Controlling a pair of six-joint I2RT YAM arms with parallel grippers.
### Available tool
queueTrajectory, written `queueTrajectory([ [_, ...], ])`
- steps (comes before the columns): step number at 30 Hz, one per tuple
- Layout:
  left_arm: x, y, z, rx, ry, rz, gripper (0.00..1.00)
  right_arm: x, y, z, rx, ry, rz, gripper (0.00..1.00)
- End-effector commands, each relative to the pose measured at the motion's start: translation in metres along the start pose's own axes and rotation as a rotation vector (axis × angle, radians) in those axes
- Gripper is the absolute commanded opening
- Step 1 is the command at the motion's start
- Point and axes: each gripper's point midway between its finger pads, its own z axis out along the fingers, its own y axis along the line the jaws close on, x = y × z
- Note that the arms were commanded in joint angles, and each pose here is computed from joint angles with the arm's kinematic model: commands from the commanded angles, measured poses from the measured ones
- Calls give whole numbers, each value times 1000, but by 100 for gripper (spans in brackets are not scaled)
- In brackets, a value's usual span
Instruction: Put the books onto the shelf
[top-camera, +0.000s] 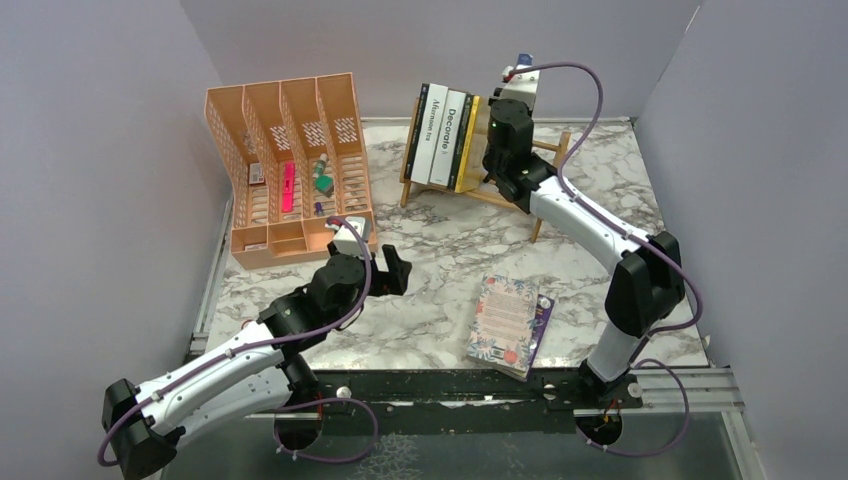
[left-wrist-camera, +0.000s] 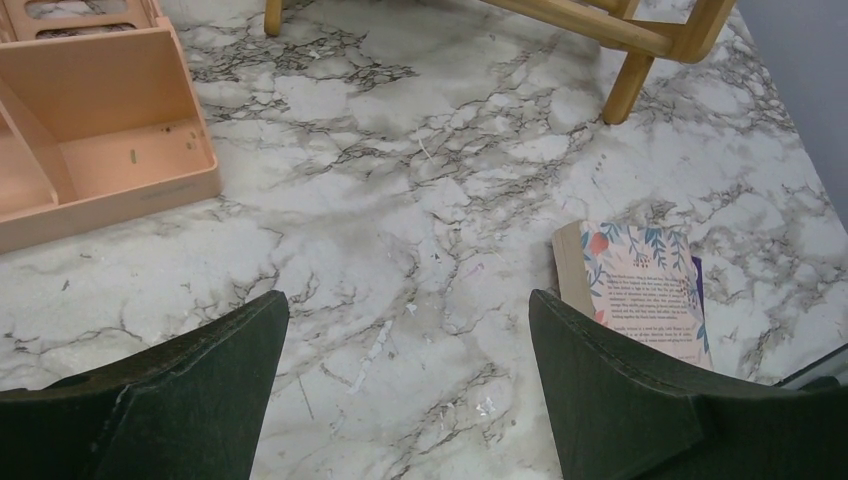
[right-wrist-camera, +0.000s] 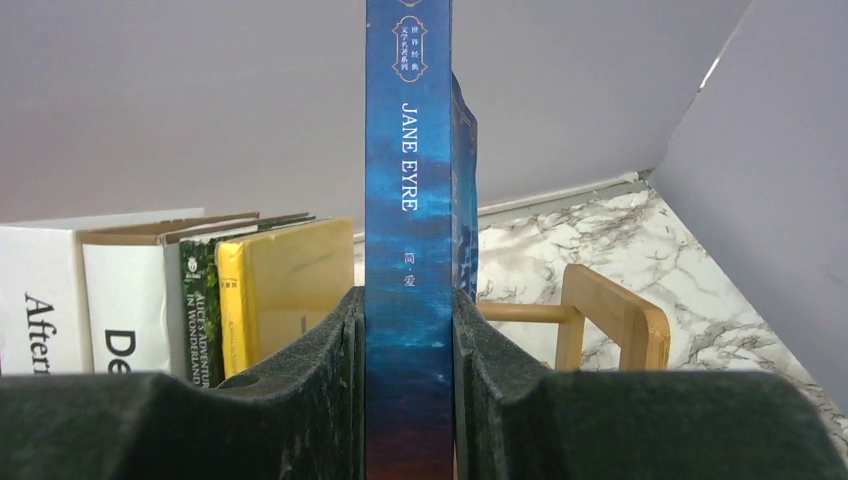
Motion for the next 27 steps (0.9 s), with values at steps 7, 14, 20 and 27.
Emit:
queueTrajectory([
  [7, 3, -6, -4, 48, 5, -4, 90, -15, 1, 13, 61, -151, 144, 1],
  [14, 3, -7, -6, 59, 3, -9, 90, 10, 14, 27, 45, -133, 124, 1],
  [20, 3, -4, -5, 40, 5, 2, 90, 28, 24, 33, 32, -124, 139, 1],
  [27, 1, 2, -4, 6, -6, 9, 91, 41, 25, 36, 39, -191, 161, 1],
])
